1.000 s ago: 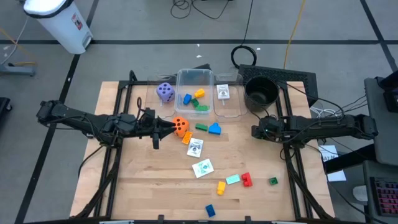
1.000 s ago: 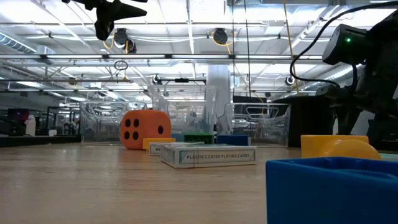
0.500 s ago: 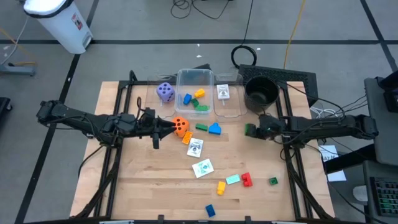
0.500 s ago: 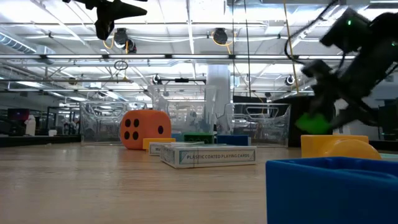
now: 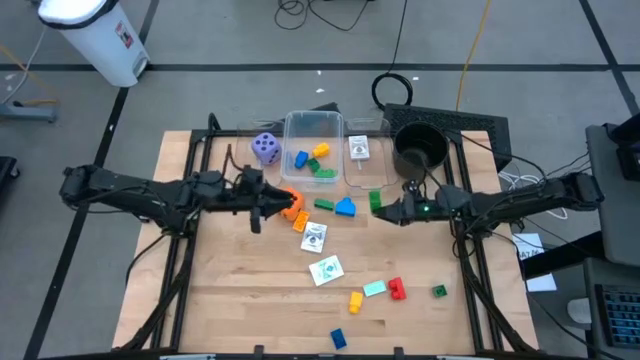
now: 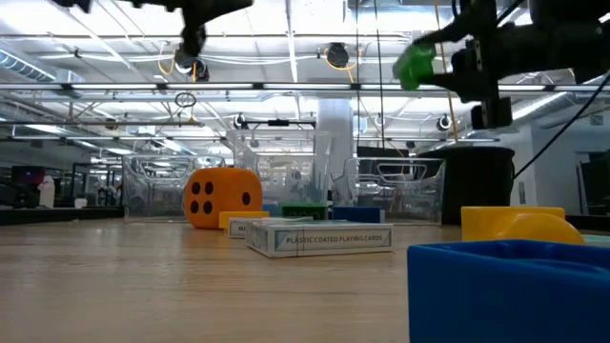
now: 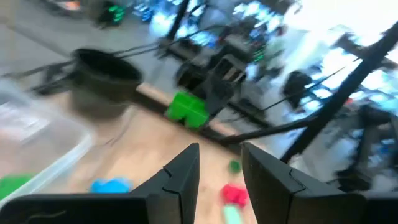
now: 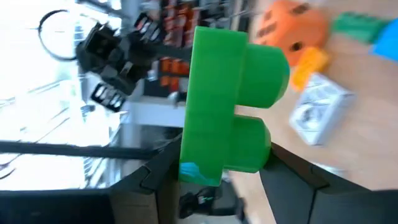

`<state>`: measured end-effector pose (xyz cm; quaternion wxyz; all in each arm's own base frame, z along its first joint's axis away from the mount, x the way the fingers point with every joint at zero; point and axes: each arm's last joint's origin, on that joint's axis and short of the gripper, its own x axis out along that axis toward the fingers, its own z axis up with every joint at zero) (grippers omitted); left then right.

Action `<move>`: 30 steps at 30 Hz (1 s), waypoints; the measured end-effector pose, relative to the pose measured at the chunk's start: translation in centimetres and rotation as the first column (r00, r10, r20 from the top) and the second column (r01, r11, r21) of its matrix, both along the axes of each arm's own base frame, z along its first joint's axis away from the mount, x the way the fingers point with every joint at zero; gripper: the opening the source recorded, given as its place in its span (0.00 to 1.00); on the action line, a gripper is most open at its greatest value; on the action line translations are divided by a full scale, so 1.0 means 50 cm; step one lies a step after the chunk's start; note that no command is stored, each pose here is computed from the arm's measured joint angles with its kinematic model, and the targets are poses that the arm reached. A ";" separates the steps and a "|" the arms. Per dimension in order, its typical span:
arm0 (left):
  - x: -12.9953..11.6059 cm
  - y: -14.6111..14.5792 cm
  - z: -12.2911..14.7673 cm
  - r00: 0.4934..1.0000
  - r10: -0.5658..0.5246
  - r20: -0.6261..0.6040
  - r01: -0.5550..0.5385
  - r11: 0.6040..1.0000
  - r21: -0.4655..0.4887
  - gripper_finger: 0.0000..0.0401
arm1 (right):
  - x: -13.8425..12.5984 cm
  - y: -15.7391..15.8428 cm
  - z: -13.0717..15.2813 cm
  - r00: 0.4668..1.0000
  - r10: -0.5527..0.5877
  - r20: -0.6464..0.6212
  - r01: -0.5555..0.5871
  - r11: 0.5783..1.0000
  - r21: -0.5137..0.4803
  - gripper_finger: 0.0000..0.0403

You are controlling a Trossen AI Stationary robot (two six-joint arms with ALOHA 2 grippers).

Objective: Pick & Place Toys
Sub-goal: Put the green two stud game piece into the middle transparent bin

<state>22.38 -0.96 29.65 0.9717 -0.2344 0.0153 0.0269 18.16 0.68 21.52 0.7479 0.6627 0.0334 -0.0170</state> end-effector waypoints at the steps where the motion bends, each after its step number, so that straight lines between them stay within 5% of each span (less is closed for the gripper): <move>1: 0.012 0.003 0.003 1.000 -0.016 0.012 0.016 1.000 0.005 0.31 | 0.004 0.004 0.002 1.000 0.011 0.023 -0.011 1.000 0.000 0.44; 7: 0.113 0.021 0.019 0.986 -0.155 -0.066 0.159 0.985 0.069 0.35 | 0.032 0.029 0.003 0.975 0.189 0.116 -0.188 0.982 -0.015 0.44; 18: 0.296 0.044 0.057 0.892 -0.410 -0.191 0.433 0.896 0.100 0.65 | 0.077 0.050 0.028 0.906 0.374 0.197 -0.353 0.926 -0.132 0.44; 30: 0.375 0.047 0.091 0.835 -0.470 -0.286 0.526 0.834 0.165 0.75 | 0.078 0.054 0.035 0.871 0.438 0.222 -0.417 0.899 -0.134 0.44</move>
